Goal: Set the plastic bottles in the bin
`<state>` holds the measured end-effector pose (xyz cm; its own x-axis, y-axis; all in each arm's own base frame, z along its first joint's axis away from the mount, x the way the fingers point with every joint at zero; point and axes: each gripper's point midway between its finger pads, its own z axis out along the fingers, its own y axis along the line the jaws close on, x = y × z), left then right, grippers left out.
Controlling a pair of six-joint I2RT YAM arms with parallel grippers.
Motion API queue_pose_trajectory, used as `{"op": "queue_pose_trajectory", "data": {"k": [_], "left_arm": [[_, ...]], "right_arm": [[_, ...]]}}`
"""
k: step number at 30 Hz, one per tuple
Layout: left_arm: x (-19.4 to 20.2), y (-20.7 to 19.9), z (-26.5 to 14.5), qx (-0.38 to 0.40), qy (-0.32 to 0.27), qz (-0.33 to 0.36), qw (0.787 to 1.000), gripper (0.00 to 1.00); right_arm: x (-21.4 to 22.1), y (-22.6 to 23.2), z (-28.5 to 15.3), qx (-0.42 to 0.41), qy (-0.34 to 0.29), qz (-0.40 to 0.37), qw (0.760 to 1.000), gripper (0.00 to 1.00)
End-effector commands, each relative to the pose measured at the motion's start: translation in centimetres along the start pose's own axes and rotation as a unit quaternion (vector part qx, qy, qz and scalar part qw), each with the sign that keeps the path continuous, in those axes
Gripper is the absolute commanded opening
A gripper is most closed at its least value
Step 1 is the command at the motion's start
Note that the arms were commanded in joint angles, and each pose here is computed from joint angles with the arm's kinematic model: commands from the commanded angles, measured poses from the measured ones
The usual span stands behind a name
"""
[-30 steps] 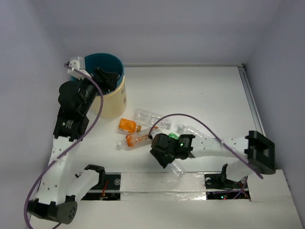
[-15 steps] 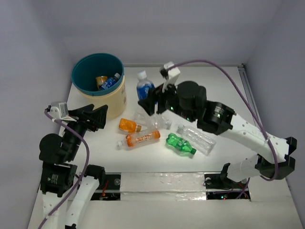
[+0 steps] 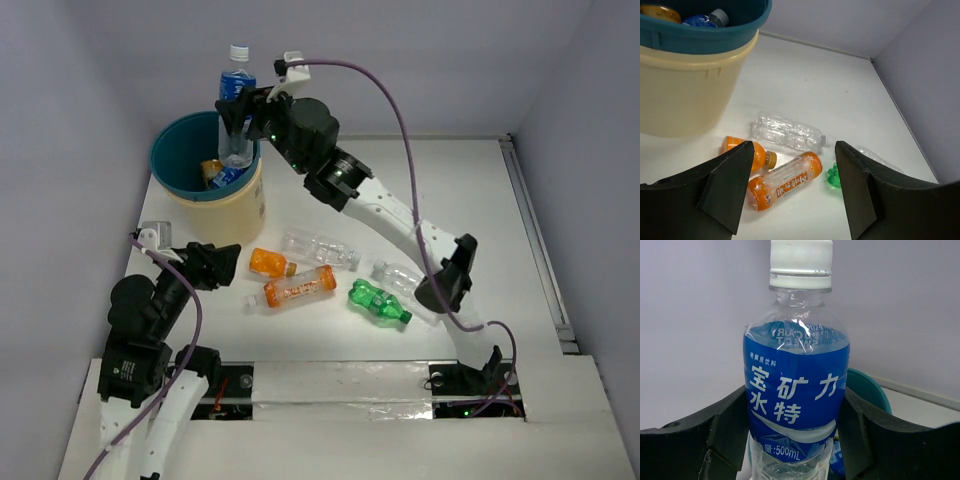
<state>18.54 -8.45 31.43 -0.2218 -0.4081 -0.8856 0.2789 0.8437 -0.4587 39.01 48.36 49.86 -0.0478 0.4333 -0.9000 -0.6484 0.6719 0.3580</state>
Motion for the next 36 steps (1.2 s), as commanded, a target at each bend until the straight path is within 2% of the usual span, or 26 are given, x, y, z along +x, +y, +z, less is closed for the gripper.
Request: {"op": "queue_pose_trajectory", "data": {"k": [1,3,4,6,10,13,17,18,20,21,23,24,25,27,30,31,32,34,35,36], "left_arm": [[-0.3,-0.7,-0.5,0.015,-0.009,-0.002,1.000,0.62],[-0.2,-0.7,-0.7,0.014,-0.008,-0.002,1.000,0.62],[-0.1,-0.8,-0.7,0.016,-0.006,-0.002,1.000,0.62],[-0.1,-0.7,-0.8,0.013,-0.005,0.000,1.000,0.62],[0.1,-0.8,-0.8,0.016,0.001,0.001,1.000,0.62],[0.3,-0.8,-0.6,0.016,0.006,-0.003,1.000,0.63],[0.4,-0.9,-0.4,0.019,0.013,-0.005,1.000,0.66],[0.5,-0.9,-0.2,0.018,0.017,-0.005,1.000,0.67],[0.9,-1.1,0.2,0.024,0.030,-0.004,0.999,0.68],[1.2,-1.0,0.7,0.023,0.041,-0.004,0.999,0.69],[1.9,-1.5,1.3,0.041,0.057,-0.006,0.998,0.69],[2.4,-1.4,1.9,0.042,0.069,-0.007,0.997,0.69],[2.4,-1.7,2.3,0.052,0.073,-0.007,0.996,0.69],[3.6,-1.0,3.4,0.042,0.098,-0.002,0.994,0.69],[5.1,-0.7,4.4,0.043,0.124,-0.005,0.991,0.65],[5.2,-1.1,4.6,0.053,0.124,-0.007,0.991,0.62],[5.6,-1.1,4.9,0.052,0.129,-0.009,0.990,0.56],[6.7,-2.1,5.5,0.058,0.146,-0.010,0.987,0.50],[7.1,-2.7,5.7,0.063,0.153,-0.010,0.986,0.42],[8.2,-3.1,6.4,0.057,0.171,-0.008,0.984,0.38]], "right_arm": [[-4.7,0.4,1.8,-0.043,-0.108,0.073,0.991,0.52],[-5.0,0.8,2.4,-0.055,-0.131,0.087,0.986,0.53],[-2.7,0.3,3.4,-0.051,-0.121,0.084,0.988,0.53],[-2.7,0.5,3.9,-0.058,-0.130,0.091,0.986,0.54],[2.2,-0.7,5.2,-0.047,-0.094,0.089,0.990,0.67],[4.0,-1.4,5.3,-0.037,-0.072,0.073,0.994,0.80],[5.4,-1.6,5.0,-0.034,-0.041,0.047,0.997,0.89],[3.9,-1.3,4.5,-0.037,-0.048,0.043,0.997,0.90],[3.9,-1.6,3.9,-0.032,-0.042,0.033,0.998,0.96],[1.7,-1.1,3.1,-0.036,-0.054,0.025,0.998,0.97],[0.3,-1.1,2.2,-0.033,-0.056,0.014,0.998,0.97],[1.4,-1.9,1.8,-0.018,-0.039,0.002,0.999,0.97],[-1.7,-2.0,0.5,-0.015,-0.057,0.001,0.998,0.96],[-3.1,-2.3,-1.3,-0.008,-0.063,-0.001,0.998,0.88],[-3.9,-3.6,-6.4,0.006,-0.052,0.003,0.999,0.37],[0.0,-5.4,-8.1,0.023,-0.010,-0.006,1.000,0.15],[-3.3,-5.0,-11.0,0.018,-0.034,0.005,0.999,0.10],[-2.8,-6.1,-14.1,0.030,-0.022,0.013,0.999,0.08],[-2.2,-6.9,-16.9,0.034,-0.012,0.015,0.999,0.08],[-1.5,-7.4,-18.3,0.037,0.000,0.024,0.999,0.09]]}}
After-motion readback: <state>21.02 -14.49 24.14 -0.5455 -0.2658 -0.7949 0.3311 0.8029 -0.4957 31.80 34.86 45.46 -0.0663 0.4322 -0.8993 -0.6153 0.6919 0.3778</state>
